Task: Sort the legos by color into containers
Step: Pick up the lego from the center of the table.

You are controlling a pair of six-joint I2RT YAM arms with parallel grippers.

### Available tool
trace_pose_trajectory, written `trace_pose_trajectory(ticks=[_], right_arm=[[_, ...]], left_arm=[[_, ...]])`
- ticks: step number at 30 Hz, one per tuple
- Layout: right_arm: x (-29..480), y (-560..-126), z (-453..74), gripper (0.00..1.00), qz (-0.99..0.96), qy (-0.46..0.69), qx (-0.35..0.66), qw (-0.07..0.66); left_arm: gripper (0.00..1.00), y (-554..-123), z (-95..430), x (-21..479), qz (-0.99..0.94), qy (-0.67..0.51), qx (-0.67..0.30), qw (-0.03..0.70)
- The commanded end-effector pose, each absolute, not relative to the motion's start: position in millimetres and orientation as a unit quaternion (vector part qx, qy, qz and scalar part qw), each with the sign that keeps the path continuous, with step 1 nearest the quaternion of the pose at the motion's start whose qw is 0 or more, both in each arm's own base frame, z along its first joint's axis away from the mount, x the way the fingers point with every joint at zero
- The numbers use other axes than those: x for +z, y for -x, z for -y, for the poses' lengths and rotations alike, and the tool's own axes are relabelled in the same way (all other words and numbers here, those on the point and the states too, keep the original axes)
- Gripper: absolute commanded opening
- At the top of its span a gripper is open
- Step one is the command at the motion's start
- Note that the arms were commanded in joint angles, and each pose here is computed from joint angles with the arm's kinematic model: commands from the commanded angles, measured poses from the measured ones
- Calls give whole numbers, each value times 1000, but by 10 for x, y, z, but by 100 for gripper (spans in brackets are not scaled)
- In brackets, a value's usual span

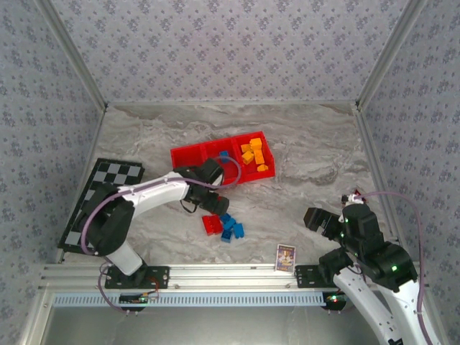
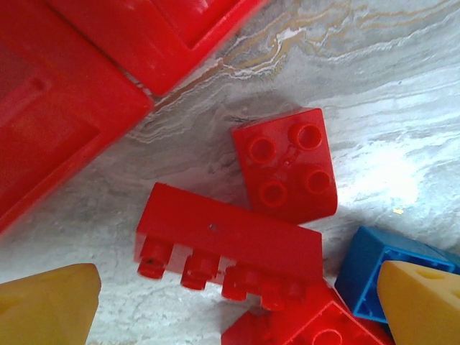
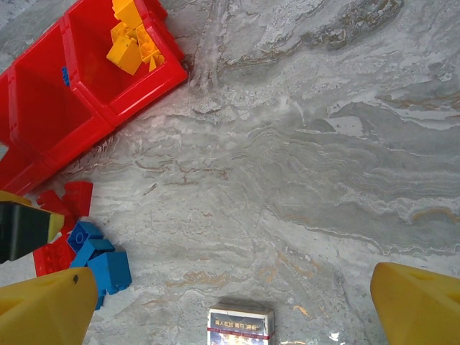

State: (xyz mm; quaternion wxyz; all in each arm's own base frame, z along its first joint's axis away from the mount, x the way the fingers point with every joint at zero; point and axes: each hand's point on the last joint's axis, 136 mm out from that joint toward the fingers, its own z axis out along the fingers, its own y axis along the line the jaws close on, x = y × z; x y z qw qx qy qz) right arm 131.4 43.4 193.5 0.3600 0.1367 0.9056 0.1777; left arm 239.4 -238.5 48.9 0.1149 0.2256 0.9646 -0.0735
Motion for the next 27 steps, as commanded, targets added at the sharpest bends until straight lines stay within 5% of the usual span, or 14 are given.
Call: trace_pose_trajectory(ticks=[1,27], right_arm=[[1948,-1334,-445,100,-906,-132,177,361],[1937,-1339,-434,100,-907,-137,174,359]], left_arm=[[96,-2446,2496,471,-957,-249,-84,119],[62,-2415,2329,346,-960,-249,-48,115]])
